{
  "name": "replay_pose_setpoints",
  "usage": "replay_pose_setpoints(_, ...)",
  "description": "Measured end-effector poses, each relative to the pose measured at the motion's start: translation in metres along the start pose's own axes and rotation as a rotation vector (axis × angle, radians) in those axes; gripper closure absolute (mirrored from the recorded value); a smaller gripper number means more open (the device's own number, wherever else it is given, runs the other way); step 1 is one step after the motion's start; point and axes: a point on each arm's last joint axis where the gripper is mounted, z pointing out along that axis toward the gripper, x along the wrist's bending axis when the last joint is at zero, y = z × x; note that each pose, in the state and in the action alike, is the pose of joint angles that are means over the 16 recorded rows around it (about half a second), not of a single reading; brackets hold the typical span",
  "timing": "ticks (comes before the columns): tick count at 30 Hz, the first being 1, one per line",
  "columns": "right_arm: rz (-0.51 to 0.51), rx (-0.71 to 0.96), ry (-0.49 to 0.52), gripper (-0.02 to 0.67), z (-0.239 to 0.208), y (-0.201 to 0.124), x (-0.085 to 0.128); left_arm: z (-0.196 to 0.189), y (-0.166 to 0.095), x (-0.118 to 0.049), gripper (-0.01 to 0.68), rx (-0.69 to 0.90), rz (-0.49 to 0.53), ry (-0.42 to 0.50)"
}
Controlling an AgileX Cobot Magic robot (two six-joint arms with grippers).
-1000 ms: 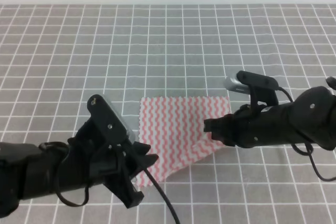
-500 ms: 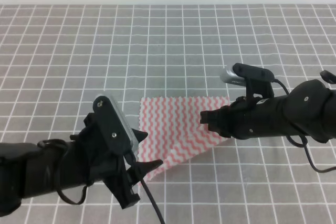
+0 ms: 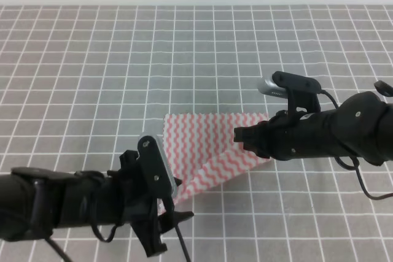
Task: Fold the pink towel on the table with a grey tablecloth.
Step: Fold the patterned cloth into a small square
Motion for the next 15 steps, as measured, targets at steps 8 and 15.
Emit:
replay_pose_setpoints(8,0.0,0.0,0.0,0.663,0.0,0.0,0.0,0.012,-0.007,0.008,0.249,0.063,0.0,0.019)
replay_pose_setpoints(15,-0.001,0.001,-0.001,0.664,0.0,0.0,0.0,0.021,-0.014,0.011,0.251,0.11,-0.001,0.024)
